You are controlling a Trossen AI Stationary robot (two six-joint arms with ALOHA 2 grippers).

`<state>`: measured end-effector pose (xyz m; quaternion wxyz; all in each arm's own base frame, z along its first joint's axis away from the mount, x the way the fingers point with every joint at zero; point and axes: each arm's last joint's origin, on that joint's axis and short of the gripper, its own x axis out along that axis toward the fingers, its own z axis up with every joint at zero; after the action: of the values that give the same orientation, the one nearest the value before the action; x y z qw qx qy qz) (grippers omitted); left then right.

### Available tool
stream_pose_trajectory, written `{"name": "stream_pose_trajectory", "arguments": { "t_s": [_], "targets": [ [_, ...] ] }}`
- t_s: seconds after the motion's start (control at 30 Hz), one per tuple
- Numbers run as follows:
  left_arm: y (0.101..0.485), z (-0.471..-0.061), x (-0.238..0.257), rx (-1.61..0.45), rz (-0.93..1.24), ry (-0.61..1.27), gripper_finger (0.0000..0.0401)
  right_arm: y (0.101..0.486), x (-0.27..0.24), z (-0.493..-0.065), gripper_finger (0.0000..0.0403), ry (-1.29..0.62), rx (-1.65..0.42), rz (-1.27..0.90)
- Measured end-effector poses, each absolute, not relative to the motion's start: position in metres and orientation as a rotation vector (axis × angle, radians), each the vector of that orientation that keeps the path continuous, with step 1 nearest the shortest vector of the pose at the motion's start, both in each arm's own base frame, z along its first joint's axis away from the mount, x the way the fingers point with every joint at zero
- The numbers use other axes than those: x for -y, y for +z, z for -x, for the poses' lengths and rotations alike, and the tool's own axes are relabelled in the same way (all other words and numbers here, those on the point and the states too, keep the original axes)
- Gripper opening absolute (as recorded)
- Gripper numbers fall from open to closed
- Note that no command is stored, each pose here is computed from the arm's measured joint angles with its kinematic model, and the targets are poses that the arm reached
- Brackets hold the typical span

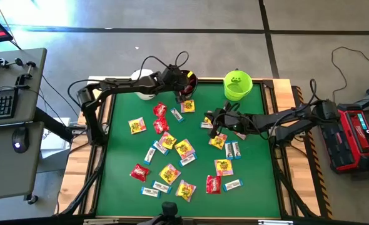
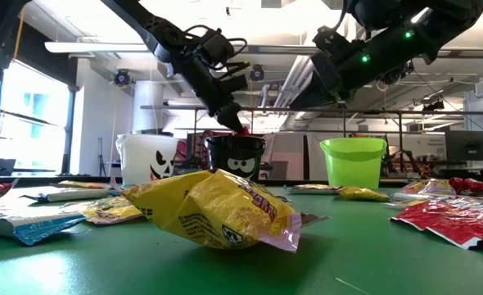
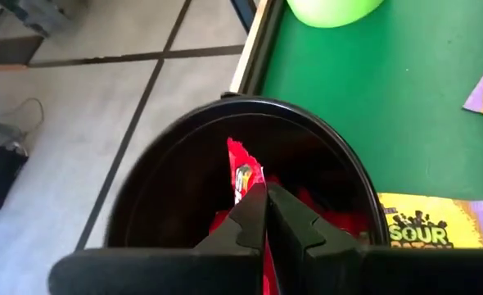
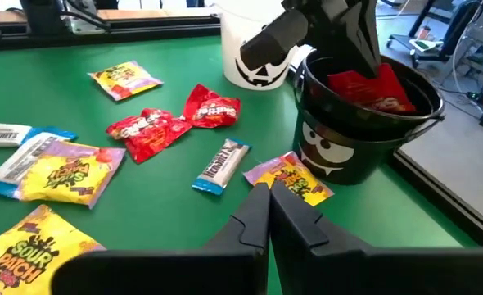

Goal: Sort candy by brand, put in halloween buckets
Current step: Put the red candy into the black bucket

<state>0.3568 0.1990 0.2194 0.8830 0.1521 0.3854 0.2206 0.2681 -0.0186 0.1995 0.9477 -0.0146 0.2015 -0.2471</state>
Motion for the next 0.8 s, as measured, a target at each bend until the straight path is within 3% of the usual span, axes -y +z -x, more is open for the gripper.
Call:
{"name": "stream_pose_trajectory", "arguments": {
  "t_s": [0.27,0.53,0.8],
  "targets": [
    [0.218,-0.356,-0.198,-0.813,-0.29,0.439,0.003,0.197,0.022,-0.267,0.0016,-0.514,-0.433,-0.003],
    [0.23,-0.357,-0.188,-0.751,-0.225,0.442,0.0107,0.196,0.022,-0.267,0.01,-0.515,-0.434,-0.017],
    [0.254,-0.346,-0.152,-0.512,-0.227,0.417,0.0117,0.196,0.022,-0.267,0.0158,-0.506,-0.435,-0.027]
  ]
}}
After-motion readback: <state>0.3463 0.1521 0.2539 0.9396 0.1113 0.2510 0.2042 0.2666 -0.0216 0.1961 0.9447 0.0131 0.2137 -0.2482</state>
